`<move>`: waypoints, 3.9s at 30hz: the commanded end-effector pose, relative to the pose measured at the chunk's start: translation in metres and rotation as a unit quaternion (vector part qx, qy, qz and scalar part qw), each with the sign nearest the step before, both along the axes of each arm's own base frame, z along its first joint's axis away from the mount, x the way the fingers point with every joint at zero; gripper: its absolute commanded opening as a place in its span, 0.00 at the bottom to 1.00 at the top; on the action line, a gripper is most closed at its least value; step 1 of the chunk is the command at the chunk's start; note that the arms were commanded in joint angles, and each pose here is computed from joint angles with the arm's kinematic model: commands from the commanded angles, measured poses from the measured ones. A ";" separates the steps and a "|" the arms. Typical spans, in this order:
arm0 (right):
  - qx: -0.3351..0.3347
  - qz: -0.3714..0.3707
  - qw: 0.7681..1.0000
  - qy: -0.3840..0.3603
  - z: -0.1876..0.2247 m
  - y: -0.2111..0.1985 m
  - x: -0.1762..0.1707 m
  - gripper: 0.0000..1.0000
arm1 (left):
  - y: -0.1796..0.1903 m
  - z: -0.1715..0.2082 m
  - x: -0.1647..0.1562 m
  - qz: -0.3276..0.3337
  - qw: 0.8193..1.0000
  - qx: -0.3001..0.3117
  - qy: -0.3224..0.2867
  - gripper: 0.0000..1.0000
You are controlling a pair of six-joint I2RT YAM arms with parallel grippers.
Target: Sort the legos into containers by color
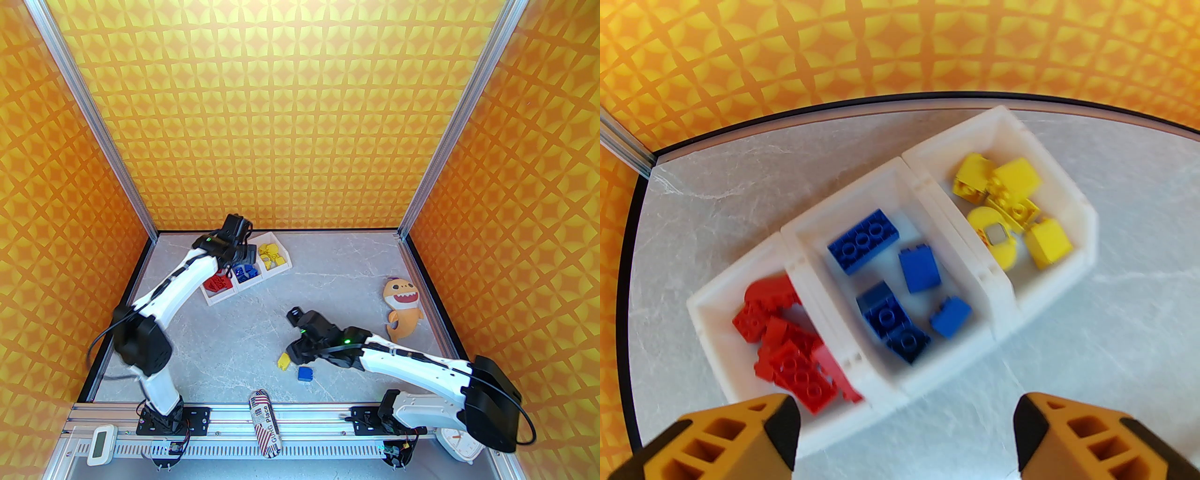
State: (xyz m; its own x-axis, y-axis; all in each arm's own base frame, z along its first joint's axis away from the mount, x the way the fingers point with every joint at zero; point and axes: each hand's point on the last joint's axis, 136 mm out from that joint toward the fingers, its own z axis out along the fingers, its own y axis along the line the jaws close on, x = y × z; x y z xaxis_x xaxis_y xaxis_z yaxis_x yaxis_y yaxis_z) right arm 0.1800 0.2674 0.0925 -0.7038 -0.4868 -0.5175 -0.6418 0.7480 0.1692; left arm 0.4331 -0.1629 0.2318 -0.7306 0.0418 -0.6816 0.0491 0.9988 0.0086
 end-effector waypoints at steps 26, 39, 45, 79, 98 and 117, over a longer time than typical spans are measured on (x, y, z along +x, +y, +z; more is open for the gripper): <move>-0.108 0.092 0.990 0.002 -0.048 0.031 -0.011 0.75 | 0.012 -0.022 -0.041 -0.007 1.000 -0.023 0.004 0.83; -0.124 0.087 0.988 0.022 -0.067 0.033 -0.011 0.59 | 0.016 -0.037 -0.048 -0.010 1.000 -0.009 0.024 0.83; -0.127 0.081 0.988 0.018 -0.068 0.033 -0.008 0.43 | 0.019 -0.034 -0.053 -0.006 1.000 -0.012 0.024 0.83; 0.035 -0.138 0.980 -0.142 0.089 0.064 0.291 0.36 | 0.016 -0.030 -0.153 0.002 0.996 -0.082 0.042 0.82; 0.064 -0.193 0.974 -0.098 0.062 0.059 0.375 0.73 | -0.049 -0.055 -0.191 -0.093 0.990 -0.061 0.086 0.83; 0.054 -0.295 0.950 -0.091 0.108 -0.085 0.323 0.74 | -0.209 -0.136 -0.307 -0.318 0.918 -0.011 0.235 0.86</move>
